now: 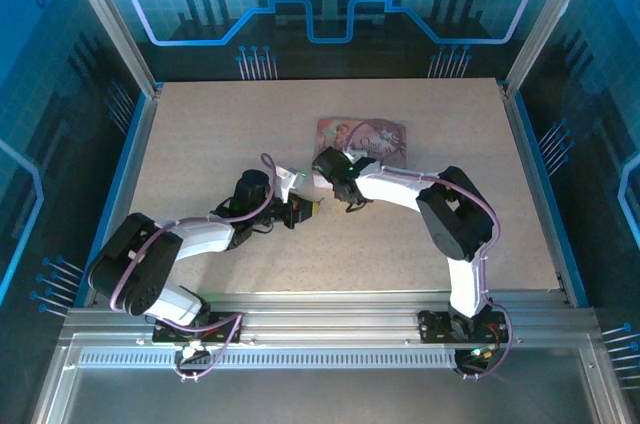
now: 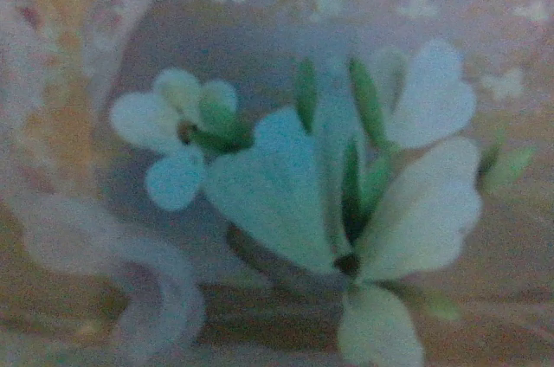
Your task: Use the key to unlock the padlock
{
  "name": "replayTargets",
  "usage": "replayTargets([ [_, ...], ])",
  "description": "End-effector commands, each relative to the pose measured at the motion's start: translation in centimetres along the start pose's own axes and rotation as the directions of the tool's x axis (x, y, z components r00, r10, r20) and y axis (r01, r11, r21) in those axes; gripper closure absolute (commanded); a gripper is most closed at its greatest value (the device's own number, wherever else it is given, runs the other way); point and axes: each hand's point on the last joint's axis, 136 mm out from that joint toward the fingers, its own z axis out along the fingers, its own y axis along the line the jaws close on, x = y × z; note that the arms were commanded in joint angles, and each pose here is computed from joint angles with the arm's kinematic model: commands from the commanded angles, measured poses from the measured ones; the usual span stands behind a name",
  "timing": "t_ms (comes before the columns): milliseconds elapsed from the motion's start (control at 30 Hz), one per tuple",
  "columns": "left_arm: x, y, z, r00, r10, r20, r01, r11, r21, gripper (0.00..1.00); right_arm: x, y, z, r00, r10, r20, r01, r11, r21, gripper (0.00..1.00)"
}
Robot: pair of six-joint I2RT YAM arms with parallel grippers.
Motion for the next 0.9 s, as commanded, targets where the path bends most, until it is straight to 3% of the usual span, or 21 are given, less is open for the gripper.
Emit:
replayTargets([
  [0,0.3,-0.3,-0.3,1.000,0.028,-0.004,-0.028,0.999,0.016,1.00,-0.8,0.0,0.0,0.999,-0.014,0.042,0.012,0.999,0.042,0.70],
  [167,0.5,-0.1,-0.3,1.000,0.023,-0.006,-0.023,1.000,0.011,1.00,-0.7,0.0,-0.5,0.999,-0.030,0.038,0.029,0.999,0.018,0.84],
  [333,1.0,0.1,-0.4,1.000,0.026,-0.010,-0.026,1.000,0.005,1.00,-0.3,0.9,-1.6,0.998,-0.057,-0.006,0.057,0.996,-0.071,0.90],
  [600,0.8,0.3,0.1,1.000,-0.007,0.026,0.006,1.000,0.023,1.00,0.4,3.2,-4.1,0.988,-0.028,-0.154,-0.022,0.950,-0.311,0.93],
  [867,0.4,0.9,0.5,0.996,-0.033,0.089,0.031,0.999,0.024,1.00,0.3,4.7,-6.1,0.965,0.029,-0.260,-0.146,0.885,-0.442,0.93],
])
